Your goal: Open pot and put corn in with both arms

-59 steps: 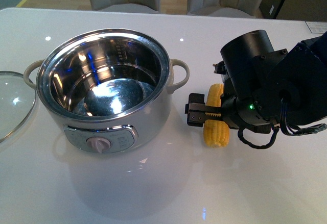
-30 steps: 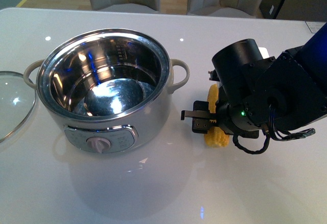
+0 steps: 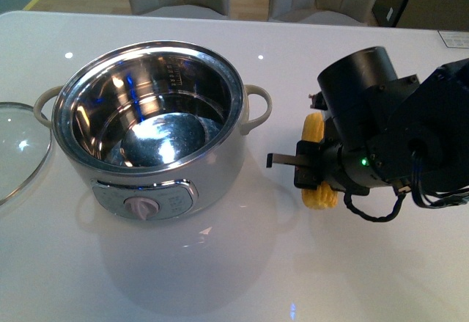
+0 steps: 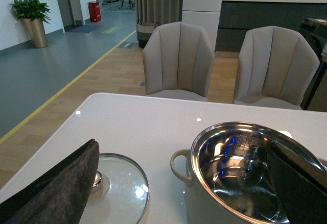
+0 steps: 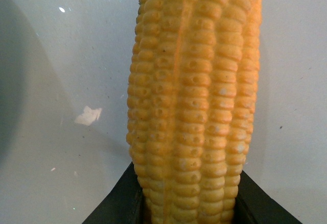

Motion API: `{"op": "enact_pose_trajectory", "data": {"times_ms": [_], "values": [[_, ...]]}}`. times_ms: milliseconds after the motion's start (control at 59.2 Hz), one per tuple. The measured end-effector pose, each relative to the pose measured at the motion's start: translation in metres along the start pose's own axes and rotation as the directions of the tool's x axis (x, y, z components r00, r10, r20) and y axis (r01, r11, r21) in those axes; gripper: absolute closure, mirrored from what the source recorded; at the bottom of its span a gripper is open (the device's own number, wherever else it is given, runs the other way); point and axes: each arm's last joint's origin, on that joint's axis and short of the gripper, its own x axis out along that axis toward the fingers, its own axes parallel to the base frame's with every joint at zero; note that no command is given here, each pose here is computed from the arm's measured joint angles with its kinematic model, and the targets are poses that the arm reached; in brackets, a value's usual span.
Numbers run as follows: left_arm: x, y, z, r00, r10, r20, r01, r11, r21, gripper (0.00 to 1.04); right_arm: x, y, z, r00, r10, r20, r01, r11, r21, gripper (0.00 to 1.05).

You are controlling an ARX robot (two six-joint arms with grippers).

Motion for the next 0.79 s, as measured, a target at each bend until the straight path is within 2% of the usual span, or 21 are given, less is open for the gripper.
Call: {"op": "enact_pose_trajectory", "data": {"times_ms": [456, 794], "values": [[0.0, 0.0, 0.0, 1.0, 0.0, 0.0, 0.0, 1.0, 0.0, 0.07, -0.081, 0.005, 0.051, 0.969, 0.148, 0.2, -0.172, 0.979, 0.108, 0.82], [0.0, 0.0, 0.0, 1.0, 0.0, 0.0, 0.0, 1.0, 0.0, 0.07, -0.114, 0.038, 0.065, 0.943, 0.226, 0.243, -0.254, 0.963, 0.091, 0.82]]}}
